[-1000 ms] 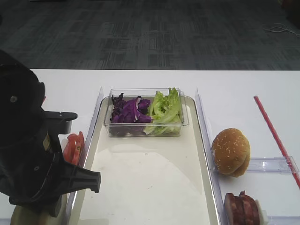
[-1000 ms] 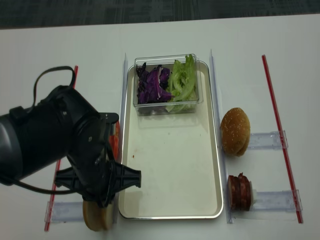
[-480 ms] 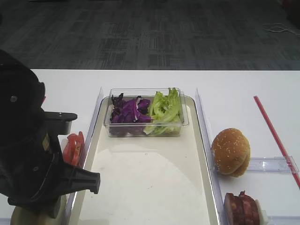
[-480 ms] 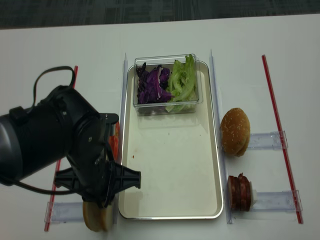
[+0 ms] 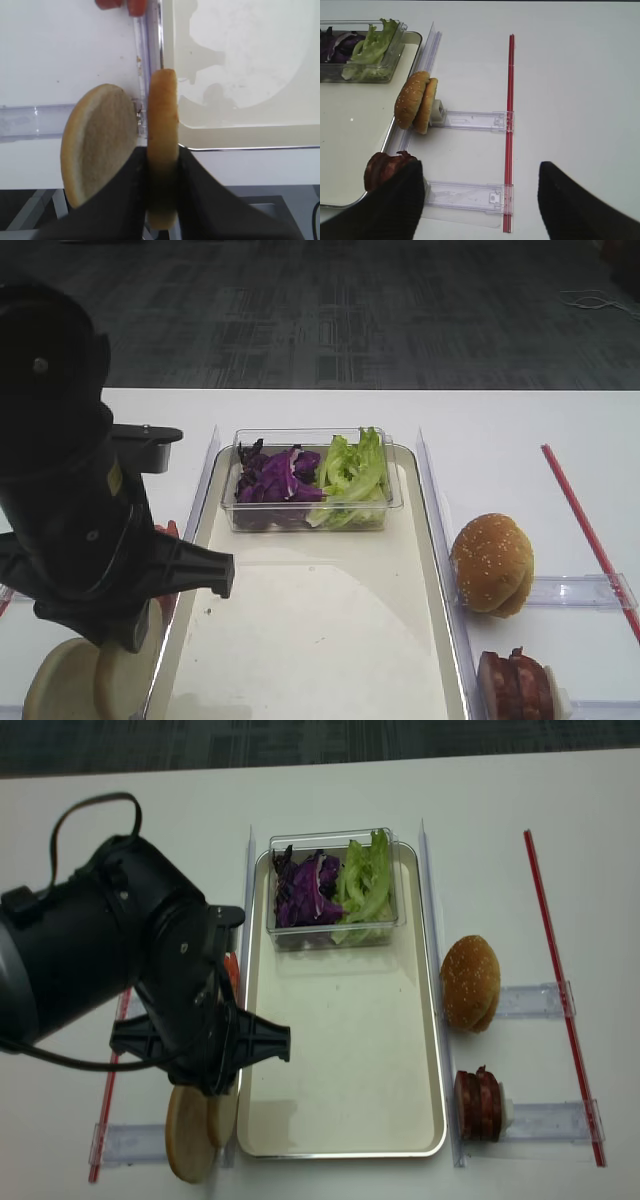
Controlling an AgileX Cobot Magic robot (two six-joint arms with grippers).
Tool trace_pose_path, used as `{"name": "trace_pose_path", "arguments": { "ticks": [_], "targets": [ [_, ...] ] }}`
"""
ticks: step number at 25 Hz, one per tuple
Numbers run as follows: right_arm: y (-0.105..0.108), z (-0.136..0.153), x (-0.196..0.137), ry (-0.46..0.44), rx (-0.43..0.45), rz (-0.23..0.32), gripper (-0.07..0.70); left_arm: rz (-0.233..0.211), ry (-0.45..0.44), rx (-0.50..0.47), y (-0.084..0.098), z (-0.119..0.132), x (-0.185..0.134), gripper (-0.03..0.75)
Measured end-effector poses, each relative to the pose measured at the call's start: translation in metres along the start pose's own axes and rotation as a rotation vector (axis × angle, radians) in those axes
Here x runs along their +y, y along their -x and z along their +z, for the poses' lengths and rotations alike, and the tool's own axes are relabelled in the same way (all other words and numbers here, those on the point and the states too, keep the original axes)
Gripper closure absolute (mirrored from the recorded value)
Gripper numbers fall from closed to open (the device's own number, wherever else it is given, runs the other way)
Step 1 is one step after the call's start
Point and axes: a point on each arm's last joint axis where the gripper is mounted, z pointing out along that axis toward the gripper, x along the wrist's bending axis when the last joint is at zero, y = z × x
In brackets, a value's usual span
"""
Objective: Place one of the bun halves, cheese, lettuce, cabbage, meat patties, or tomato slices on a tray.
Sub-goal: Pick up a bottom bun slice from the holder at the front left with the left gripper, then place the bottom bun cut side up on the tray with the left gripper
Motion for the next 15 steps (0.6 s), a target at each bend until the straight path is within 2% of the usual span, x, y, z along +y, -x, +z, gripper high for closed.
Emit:
{"name": "trace_pose_path", "arguments": {
  "ticks": [7,15],
  "targets": [
    [0.000,0.000,0.000,0.000,0.000,0.000,0.156,0.023,0.030,-0.027,0.005,-0.019,0.008,0.568],
    [0.000,0.000,0.000,0.000,0.000,0.000,0.157,0.044,0.054,-0.046,0.007,-0.021,0.011,0.568]
  ]
}}
